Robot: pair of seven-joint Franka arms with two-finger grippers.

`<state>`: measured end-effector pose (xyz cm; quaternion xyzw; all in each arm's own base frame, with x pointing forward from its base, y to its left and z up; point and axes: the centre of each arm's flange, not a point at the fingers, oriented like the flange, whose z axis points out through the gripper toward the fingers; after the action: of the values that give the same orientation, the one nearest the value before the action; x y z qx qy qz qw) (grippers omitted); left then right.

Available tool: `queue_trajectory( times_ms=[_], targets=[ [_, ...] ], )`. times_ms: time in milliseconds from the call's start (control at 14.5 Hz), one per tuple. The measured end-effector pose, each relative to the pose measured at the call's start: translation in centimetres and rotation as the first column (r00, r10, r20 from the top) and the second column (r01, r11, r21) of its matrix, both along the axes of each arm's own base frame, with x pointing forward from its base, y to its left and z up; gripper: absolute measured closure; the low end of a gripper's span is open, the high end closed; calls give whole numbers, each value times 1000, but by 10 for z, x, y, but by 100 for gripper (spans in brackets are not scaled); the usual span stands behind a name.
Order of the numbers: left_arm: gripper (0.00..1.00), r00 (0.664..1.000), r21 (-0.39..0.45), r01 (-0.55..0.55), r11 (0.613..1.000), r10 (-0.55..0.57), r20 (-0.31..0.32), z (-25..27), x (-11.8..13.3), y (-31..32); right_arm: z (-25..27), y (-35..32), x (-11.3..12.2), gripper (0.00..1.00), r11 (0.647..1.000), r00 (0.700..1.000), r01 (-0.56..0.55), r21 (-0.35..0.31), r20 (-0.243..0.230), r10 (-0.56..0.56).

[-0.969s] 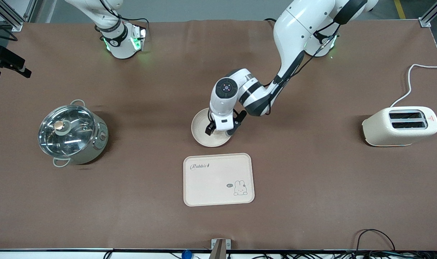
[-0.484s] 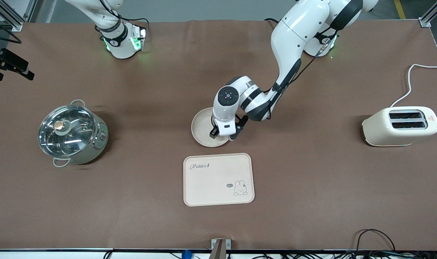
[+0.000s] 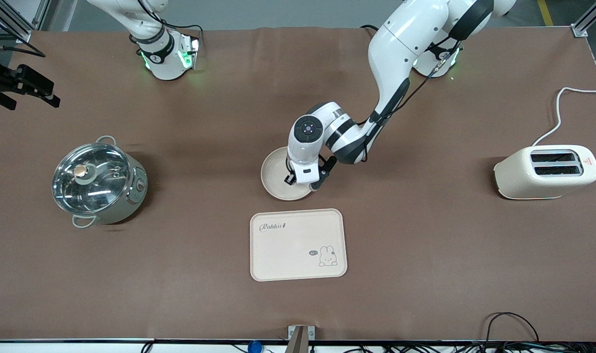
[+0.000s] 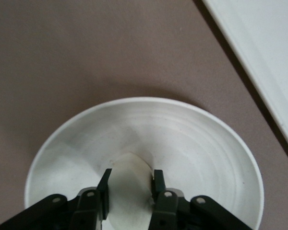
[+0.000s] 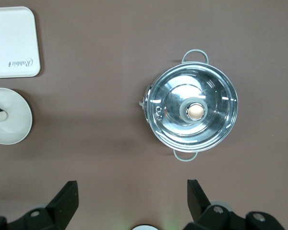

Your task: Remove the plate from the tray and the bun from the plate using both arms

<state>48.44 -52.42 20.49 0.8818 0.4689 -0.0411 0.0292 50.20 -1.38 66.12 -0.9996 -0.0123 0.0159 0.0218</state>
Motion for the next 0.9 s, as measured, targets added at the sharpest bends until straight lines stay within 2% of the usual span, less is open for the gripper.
queue_trajectory(
  times_ms=[208, 415, 553, 761, 899],
  targets=[
    [63, 1000, 63, -28, 998, 28, -5, 71, 23, 25, 0, 0, -2, 0, 1000, 1000, -1, 0, -16, 1],
    [63, 999, 188, -14, 982, 23, -49, 113, 61, 102, 1, 0, -2, 0, 1000, 1000, -1, -1, -15, 1],
    [63, 998, 267, 14, 964, 5, -70, 97, 91, 163, 1, 1, -2, 0, 1000, 1000, -5, -16, -9, 5],
    [63, 995, 399, 45, 916, -6, -99, 42, 115, 243, 9, 13, 1, 0, 999, 1000, 9, -33, 19, -8],
    [63, 994, 413, 41, 910, 6, -113, 16, 126, 283, 16, 17, 1, 0, 999, 999, 18, -36, 35, -17]
  ],
)
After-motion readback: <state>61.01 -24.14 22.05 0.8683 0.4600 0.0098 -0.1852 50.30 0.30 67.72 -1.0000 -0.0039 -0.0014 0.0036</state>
